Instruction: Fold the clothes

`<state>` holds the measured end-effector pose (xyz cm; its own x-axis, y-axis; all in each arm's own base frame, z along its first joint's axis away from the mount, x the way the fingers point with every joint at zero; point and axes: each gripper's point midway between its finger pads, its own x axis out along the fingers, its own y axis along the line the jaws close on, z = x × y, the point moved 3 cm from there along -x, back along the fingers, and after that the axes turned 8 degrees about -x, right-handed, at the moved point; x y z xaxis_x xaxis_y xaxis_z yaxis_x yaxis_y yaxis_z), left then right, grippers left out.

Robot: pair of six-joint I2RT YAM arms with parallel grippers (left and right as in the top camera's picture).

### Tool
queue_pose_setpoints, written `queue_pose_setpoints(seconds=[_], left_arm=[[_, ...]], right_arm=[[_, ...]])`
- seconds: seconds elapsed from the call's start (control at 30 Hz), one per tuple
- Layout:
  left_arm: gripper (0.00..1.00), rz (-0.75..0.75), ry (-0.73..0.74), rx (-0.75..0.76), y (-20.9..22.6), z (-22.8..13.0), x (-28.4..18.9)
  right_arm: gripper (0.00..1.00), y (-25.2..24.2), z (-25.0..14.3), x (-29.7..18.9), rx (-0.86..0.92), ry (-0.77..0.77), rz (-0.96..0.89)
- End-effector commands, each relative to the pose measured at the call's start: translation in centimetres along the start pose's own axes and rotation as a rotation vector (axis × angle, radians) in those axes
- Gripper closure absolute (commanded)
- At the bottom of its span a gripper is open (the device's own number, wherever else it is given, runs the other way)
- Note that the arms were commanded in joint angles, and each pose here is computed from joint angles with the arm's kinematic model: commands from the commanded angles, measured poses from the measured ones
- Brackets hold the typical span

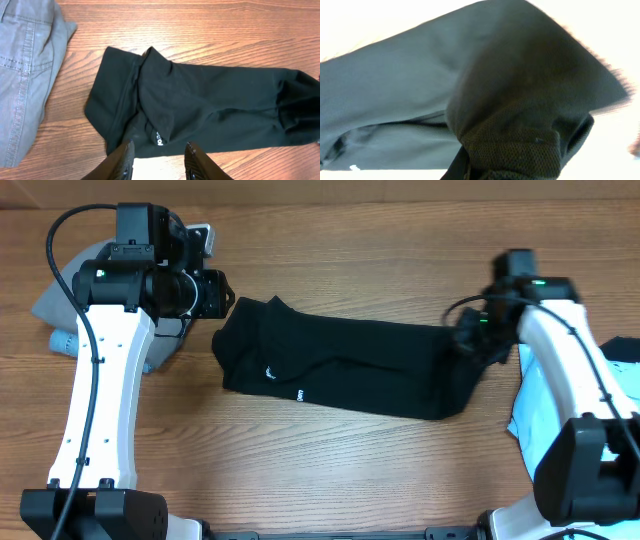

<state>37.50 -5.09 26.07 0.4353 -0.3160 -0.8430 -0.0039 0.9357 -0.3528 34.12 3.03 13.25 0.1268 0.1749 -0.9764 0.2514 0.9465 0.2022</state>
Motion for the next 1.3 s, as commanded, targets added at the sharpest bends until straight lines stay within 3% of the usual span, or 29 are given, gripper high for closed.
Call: queue_pose_setpoints(seconds=[0.0, 0.1, 0.13, 0.3, 0.47, 0.53, 0.6, 0.77, 0.97, 1.1, 1.17, 1.27], left_arm=[[0.63, 0.003, -0.015, 0.031, -0.2, 0.1, -0.8], [0.63, 0.005, 0.000, 0.026, -0.2, -0.2, -0.8], [0.63, 0.006, 0.002, 0.026, -0.2, -0.3, -0.8], [0.63, 0.006, 0.005, 0.026, -0.2, -0.4, -0.8], [0.62, 0.006, 0.006, 0.025, -0.1, -0.4, -0.8], [0.62, 0.006, 0.007, 0.025, -0.2, -0.4, -0.8], [0.62, 0.008, 0.012, 0.028, -0.1, -0.5, -0.8], [0.62, 0.009, 0.014, 0.027, -0.1, -0.5, -0.8], [0.61, 0.010, 0.023, 0.024, -0.1, -0.7, -0.8], [0.60, 0.010, 0.026, 0.022, -0.1, -0.8, -0.8], [0.60, 0.010, 0.026, 0.023, -0.1, -0.8, -0.8], [0.57, 0.012, 0.026, 0.023, 0.0, -0.8, -0.8]], right_arm=[[0.93, 4.6, -1.0, 0.9, -0.001, -0.049, -0.044], [0.64, 7.2, -2.0, 2.8, -0.031, -0.048, -0.073], [0.60, 7.8, -2.2, 3.2, -0.046, -0.045, -0.065], [0.54, 11.9, -2.2, 3.0, -0.165, -0.101, 0.019], [0.53, 9.9, -0.3, -0.9, -0.104, -0.150, -0.016], [0.58, 6.8, 0.8, -1.8, -0.021, -0.140, -0.059], [0.70, 3.5, 1.5, -1.4, 0.068, -0.112, -0.091], [0.88, -0.3, 1.3, 2.5, 0.188, 0.002, -0.073], [0.93, 1.2, -0.3, 7.8, 0.190, 0.082, 0.071], [0.96, 5.9, -0.3, 9.3, 0.129, 0.078, 0.339], [0.96, 10.3, 1.0, 7.4, -0.016, 0.025, 0.614], [0.96, 13.9, 2.5, 3.6, -0.171, -0.061, 0.880]])
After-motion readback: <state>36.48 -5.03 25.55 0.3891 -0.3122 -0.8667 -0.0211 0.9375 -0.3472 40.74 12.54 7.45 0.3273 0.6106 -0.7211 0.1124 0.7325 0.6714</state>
